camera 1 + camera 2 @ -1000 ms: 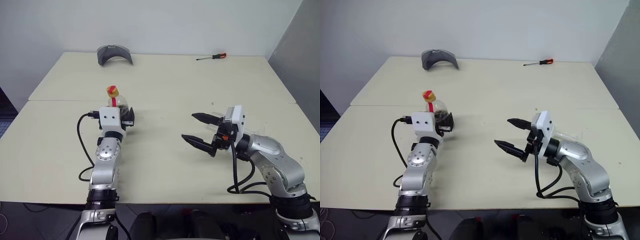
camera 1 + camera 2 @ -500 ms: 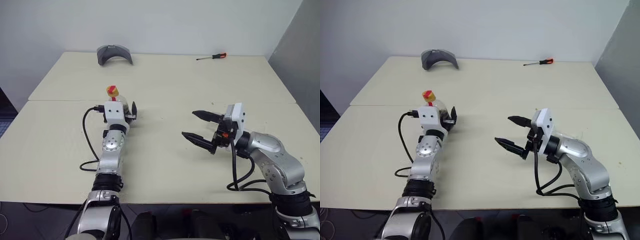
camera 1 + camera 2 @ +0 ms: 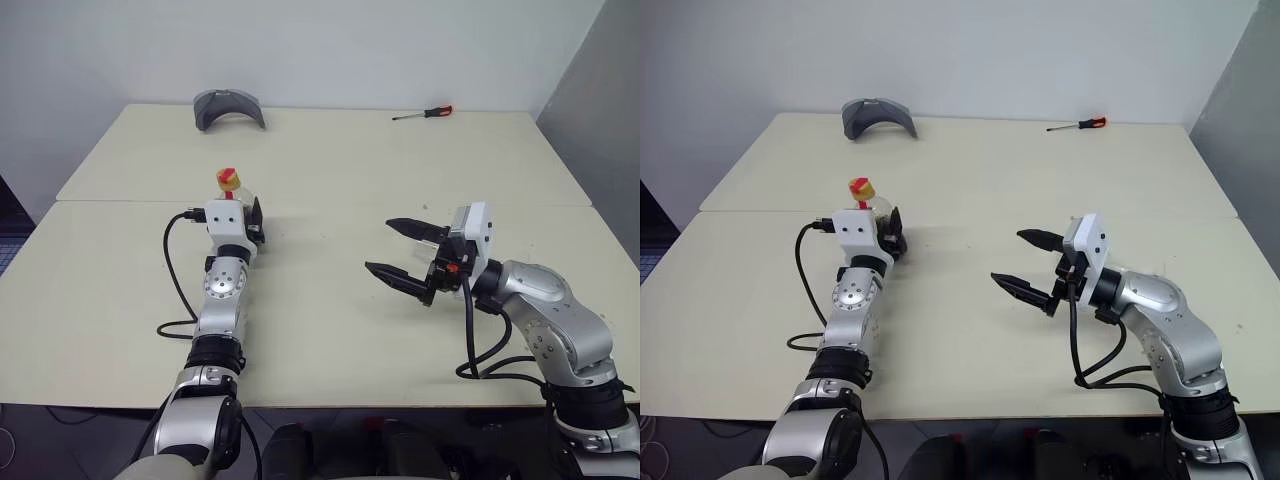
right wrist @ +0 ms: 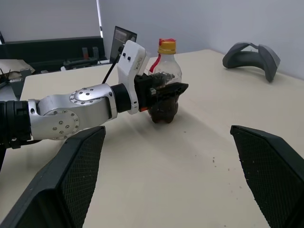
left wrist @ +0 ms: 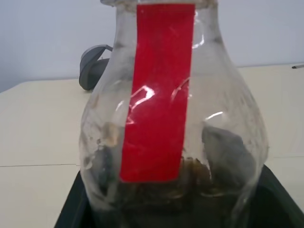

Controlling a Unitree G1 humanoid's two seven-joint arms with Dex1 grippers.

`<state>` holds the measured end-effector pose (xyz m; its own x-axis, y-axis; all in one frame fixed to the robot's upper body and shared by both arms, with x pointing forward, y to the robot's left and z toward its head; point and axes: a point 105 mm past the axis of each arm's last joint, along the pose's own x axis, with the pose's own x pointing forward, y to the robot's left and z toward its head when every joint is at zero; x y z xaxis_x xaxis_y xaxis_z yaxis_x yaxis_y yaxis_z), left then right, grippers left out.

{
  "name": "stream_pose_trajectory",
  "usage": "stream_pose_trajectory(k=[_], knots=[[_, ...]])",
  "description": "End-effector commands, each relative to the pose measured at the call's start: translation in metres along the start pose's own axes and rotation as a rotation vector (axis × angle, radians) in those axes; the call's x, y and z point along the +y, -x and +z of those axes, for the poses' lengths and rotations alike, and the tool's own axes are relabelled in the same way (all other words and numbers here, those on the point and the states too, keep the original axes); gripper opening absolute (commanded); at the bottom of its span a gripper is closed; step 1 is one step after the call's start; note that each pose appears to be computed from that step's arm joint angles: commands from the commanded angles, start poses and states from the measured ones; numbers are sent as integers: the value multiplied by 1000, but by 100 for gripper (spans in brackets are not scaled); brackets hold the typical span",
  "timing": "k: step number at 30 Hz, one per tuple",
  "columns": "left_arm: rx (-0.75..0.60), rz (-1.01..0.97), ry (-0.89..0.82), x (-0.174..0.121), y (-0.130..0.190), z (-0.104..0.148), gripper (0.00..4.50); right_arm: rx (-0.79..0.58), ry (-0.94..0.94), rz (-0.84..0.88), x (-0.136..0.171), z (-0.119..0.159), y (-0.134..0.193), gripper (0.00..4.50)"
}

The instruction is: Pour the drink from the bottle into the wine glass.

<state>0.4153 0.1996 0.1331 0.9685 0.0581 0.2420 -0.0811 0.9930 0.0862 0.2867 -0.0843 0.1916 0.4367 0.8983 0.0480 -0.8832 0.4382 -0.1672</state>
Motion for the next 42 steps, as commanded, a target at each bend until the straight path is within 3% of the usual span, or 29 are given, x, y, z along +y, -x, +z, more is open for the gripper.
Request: stream_pose_trajectory(k=[1, 9, 15, 22, 33, 42], knots=[[-79, 6, 1, 4, -6, 21, 205, -33, 39, 2, -2, 13, 0, 450], [-85, -81, 33, -5, -11, 33, 201, -26, 50, -2, -7, 16, -4, 450], [-31, -508, 54, -60, -3, 47, 198, -9, 86, -23, -30, 48, -39, 450], [-61, -795, 34, -95, 0, 83, 194, -25, 89, -87, -48, 81, -82, 450], [-91, -1032, 3, -120, 11, 100, 192, -25, 38, -158, -61, 88, -101, 450], [-86, -1055, 32, -125, 14, 101, 192, -32, -43, -152, -60, 88, -105, 450]])
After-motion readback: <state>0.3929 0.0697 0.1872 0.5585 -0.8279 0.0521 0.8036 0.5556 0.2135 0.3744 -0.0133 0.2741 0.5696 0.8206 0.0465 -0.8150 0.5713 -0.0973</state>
